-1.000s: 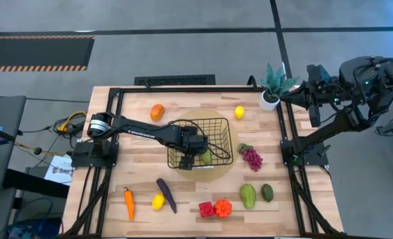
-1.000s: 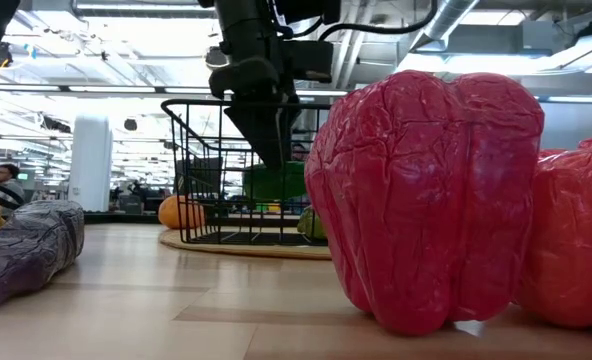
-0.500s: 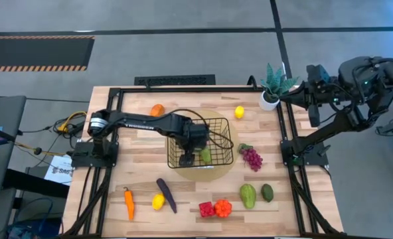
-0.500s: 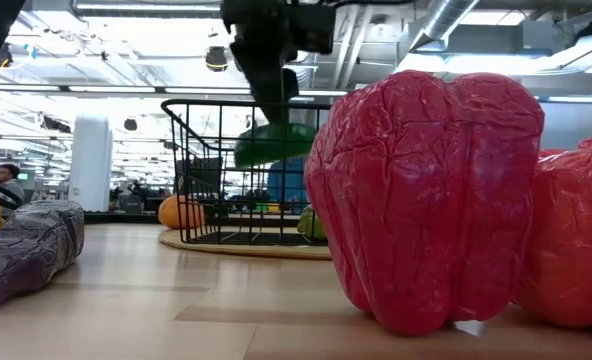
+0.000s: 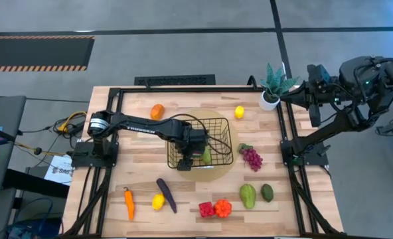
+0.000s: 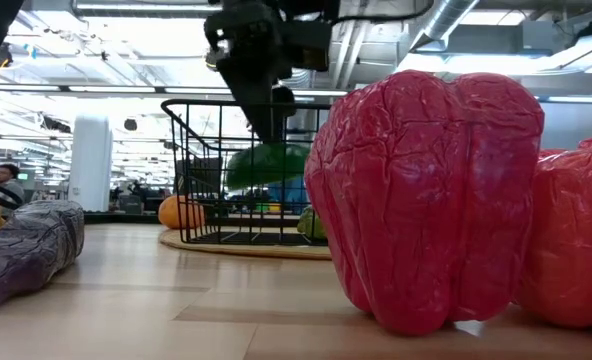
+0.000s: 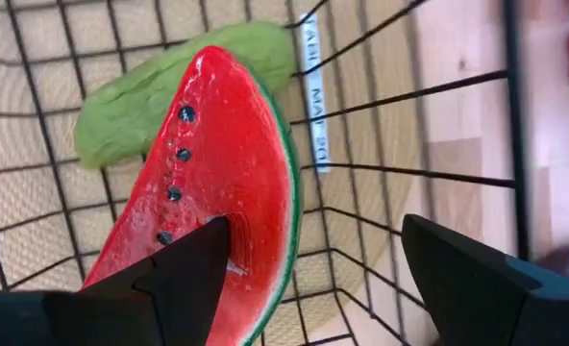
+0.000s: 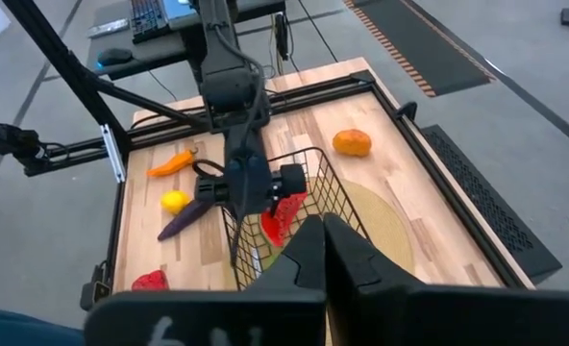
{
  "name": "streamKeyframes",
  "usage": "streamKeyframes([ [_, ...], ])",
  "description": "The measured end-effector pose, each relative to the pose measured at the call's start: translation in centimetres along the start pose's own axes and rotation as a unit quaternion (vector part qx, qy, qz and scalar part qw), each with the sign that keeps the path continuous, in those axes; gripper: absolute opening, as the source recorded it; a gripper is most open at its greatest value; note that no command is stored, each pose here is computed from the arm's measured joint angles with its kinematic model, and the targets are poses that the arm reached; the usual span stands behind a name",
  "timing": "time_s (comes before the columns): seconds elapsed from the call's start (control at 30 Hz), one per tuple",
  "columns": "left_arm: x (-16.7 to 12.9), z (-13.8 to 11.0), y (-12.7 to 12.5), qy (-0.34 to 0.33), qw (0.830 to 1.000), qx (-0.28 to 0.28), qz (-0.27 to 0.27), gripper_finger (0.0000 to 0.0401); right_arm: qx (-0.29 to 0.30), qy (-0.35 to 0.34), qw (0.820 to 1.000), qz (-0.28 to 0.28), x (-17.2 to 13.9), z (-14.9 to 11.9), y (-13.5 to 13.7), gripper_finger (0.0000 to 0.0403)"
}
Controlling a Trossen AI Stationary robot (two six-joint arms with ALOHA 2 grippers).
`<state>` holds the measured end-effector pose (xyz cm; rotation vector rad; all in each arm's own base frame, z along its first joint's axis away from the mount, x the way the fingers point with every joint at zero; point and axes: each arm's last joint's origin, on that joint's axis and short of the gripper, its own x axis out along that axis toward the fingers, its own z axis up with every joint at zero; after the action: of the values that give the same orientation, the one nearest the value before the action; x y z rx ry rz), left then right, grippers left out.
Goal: Build produce basket
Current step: Put the green watermelon into the wire basket
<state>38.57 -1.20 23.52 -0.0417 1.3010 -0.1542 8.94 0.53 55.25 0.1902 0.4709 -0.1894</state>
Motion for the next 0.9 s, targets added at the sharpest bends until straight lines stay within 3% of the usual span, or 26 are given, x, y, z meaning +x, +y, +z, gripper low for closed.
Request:
streamKeyframes([
  [0.23, -0.7, 0.3, 0.0, -0.005, 1.0, -0.011, 0.003, 0.0293, -0.007, 0.042, 0.998, -0.044, 2.7, -0.6, 0.4, 0.0002],
  [0.43, -0.7, 0.2, 0.1, 0.004, 1.0, -0.009, 0.005, 0.0293, -0.004, 0.158, 0.979, -0.13, 9.5, -4.4, 0.9, 0.0002],
  [0.53, -0.7, 0.1, 0.1, 0.006, 1.0, -0.009, 0.006, 0.0293, 0.005, 0.172, 0.973, -0.155, 12.8, -6.9, 1.0, 0.0001],
  [0.7, -0.7, 0.1, 0.1, 0.007, 1.0, -0.009, 0.004, 0.0293, 0.037, 0.141, 0.98, -0.136, 17.5, -11.6, 1.6, 0.0001],
  [0.9, -0.7, 0.1, 0.1, 0.007, 1.0, -0.009, 0.004, 0.0293, 0.129, 0.056, 0.988, -0.069, 20.8, -16.9, 1.6, 0.0001],
])
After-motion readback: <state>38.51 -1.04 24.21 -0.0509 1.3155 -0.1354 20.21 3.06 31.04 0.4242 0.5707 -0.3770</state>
